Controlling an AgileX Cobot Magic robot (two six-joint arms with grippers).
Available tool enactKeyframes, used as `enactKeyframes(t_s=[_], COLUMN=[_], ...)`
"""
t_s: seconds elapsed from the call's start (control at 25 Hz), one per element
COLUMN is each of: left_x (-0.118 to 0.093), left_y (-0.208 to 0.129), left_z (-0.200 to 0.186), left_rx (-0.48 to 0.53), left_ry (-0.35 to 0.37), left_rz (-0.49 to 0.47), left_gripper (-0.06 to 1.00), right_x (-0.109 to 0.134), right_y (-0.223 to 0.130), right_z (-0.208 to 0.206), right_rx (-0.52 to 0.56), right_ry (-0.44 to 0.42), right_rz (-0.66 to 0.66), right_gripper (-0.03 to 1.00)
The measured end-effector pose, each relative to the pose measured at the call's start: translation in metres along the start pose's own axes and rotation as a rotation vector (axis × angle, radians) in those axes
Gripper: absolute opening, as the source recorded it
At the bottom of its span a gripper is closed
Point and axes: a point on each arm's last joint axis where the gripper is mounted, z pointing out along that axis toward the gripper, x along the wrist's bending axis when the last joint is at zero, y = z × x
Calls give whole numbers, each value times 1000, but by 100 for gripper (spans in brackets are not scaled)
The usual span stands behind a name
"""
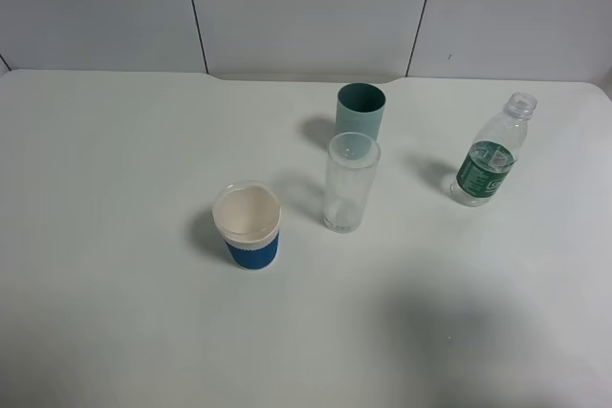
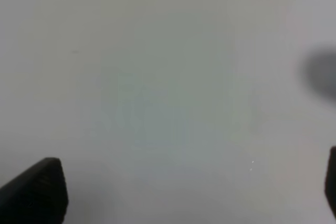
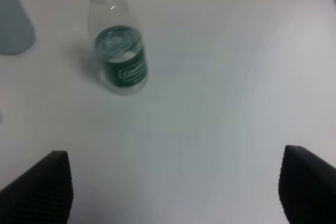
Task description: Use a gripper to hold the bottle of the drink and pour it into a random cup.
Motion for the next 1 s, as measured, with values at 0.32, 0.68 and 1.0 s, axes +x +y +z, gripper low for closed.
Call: enactKeyframes(t_s=[0.32,0.68,1.0], left_x=[0,0,0], left_y=[0,0,0], left_z=[0,0,0], left_rx=[0,0,0], left_ry=[0,0,0], left_rz=[0,0,0], left_gripper=[99,99,99], right_x=[4,4,4], right_y=[-16,-16,-20], right_z=[10,10,3], right_rx=[16,11,-51], right_ry=[48,51,51], right_rz=[20,17,16], right_gripper=[78,78,78])
